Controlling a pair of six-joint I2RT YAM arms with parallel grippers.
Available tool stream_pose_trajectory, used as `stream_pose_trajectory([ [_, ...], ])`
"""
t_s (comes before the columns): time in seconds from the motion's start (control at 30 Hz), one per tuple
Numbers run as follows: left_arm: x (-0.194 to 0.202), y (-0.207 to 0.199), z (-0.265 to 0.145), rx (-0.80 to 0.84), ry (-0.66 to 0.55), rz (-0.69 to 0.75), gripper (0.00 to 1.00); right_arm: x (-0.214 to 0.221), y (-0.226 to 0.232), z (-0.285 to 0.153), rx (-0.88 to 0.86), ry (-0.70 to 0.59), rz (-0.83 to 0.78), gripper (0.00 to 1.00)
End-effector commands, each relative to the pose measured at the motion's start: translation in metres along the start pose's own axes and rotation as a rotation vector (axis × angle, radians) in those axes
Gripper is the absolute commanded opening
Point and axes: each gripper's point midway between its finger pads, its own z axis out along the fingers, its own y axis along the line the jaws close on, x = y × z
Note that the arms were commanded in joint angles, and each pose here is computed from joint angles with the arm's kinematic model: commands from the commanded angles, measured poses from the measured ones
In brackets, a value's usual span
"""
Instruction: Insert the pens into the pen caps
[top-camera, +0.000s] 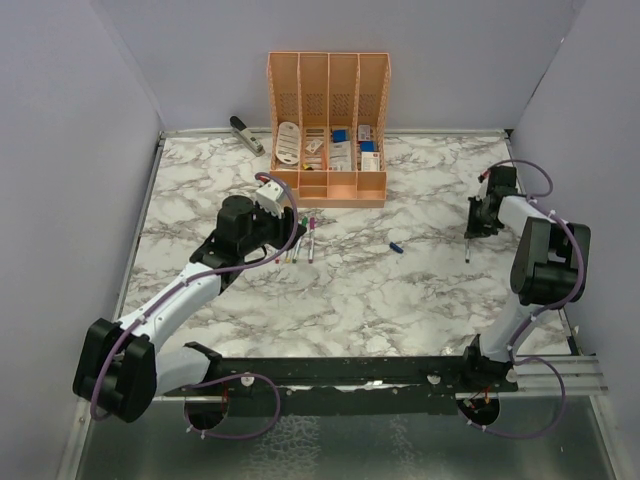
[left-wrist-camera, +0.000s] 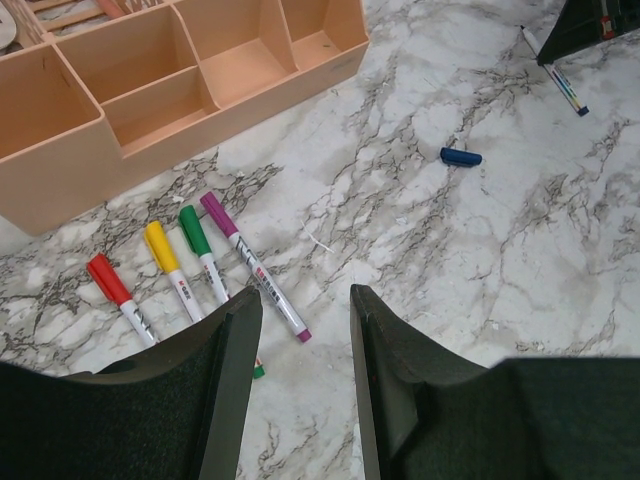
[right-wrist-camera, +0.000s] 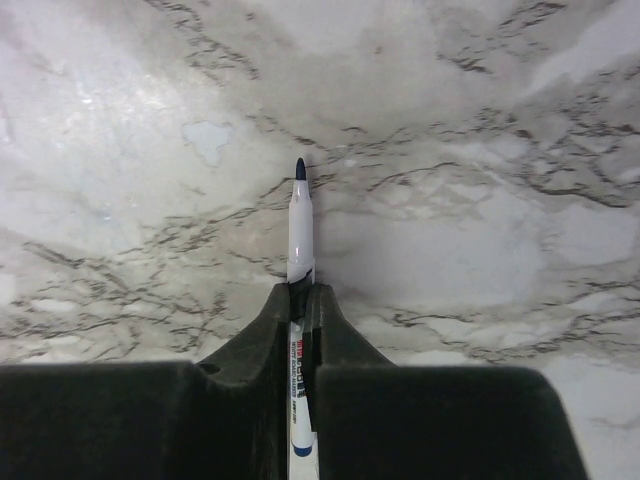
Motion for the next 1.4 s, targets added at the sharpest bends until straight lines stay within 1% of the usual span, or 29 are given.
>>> stream_pose_trajectory([
  [0.0, -0.023, -0.006, 0.004, 0.037, -0.059, 0.027, 0.43, 0.004, 0.042, -0.010, -0.170, -0.010, 0.053, 0.01],
  [0.1, -0.024, -0.010, 0.007, 0.065, -0.064, 0.016, 0.43, -0.014, 0.079, -0.029, -0.237, -0.112, 0.018, 0.01],
  [0.23, -0.029, -0.016, 0.009, 0.088, -0.077, -0.004, 0.43, -0.026, 0.134, -0.051, -0.249, -0.220, -0.072, 0.01],
  [0.33, -0.029, -0.022, 0.010, 0.078, -0.054, 0.033, 0.41, -0.038, 0.174, -0.070, -0.287, -0.304, -0.110, 0.01],
  [0.47, -0.026, -0.042, 0.013, 0.101, -0.030, 0.108, 0.41, -0.054, 0.221, -0.102, -0.410, -0.415, -0.099, 0.01],
  [0.63, -0.022, -0.063, 0.016, 0.194, -0.058, 0.050, 0.41, -0.060, 0.269, -0.143, -0.607, -0.494, -0.075, 0.01],
  [0.77, -0.017, -0.073, 0.018, 0.254, -0.070, 0.023, 0.44, -0.057, 0.298, -0.180, -0.756, -0.562, -0.072, 0.01],
  [0.9, -0.016, -0.078, 0.023, 0.292, -0.068, 0.019, 0.47, -0.043, 0.326, -0.227, -0.985, -0.670, -0.054, 0.01],
  [0.97, -0.017, -0.082, 0.025, 0.320, -0.076, 0.012, 0.48, -0.036, 0.336, -0.245, -1.056, -0.719, -0.040, 0.01],
  [1.13, -0.027, -0.090, 0.027, 0.361, -0.111, 0.001, 0.51, -0.022, 0.363, -0.270, -1.117, -0.785, -0.096, 0.01],
  [1.37, -0.028, -0.090, 0.026, 0.363, -0.116, 0.008, 0.52, -0.013, 0.385, -0.284, -1.164, -0.796, -0.131, 0.01],
])
